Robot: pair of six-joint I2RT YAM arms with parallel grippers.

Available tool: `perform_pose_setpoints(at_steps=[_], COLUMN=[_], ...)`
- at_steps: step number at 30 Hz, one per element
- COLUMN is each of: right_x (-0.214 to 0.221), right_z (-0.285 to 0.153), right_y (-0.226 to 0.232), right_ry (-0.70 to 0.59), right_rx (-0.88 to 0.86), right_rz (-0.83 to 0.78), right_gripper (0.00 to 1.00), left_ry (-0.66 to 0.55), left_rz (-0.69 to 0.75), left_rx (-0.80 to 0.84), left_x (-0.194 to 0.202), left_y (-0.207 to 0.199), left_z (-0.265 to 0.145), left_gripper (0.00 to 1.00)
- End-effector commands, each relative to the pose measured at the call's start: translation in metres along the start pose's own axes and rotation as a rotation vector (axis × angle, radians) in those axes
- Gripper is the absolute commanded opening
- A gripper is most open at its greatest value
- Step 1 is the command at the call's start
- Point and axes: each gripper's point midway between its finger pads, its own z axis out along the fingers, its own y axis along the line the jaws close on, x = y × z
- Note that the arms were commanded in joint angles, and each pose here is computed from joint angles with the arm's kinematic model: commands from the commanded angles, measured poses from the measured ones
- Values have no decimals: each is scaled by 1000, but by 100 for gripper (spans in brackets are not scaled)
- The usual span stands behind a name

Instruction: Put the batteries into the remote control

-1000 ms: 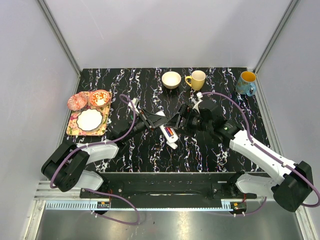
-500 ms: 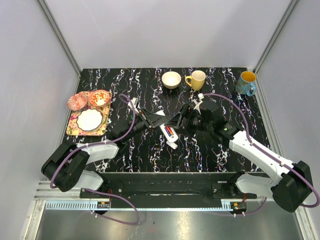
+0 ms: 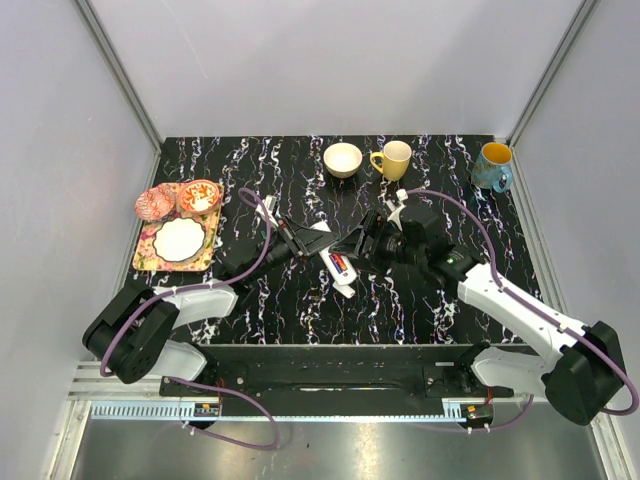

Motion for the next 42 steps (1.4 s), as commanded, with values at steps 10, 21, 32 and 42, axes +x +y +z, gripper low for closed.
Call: perform_pose_setpoints(at_steps=[10, 21, 32, 42], right_x=[1, 10, 21, 31], right_z=[-6, -4, -2, 1], right_y=[-4, -10, -26, -43], right_ry=[-11, 21, 53, 86], right_rx=[-29, -34, -15, 8], right_rz=[13, 22, 52, 72], right_gripper=[77, 75, 74, 74], left_ry=[-40, -46, -53, -55], left_rz=[36, 37, 49, 55], left_rx=[181, 218, 246, 279], left_x=[-14, -20, -26, -31], left_y=[-56, -72, -86, -102], left_z=[0, 4, 6, 9], left_gripper=[0, 0, 0, 0])
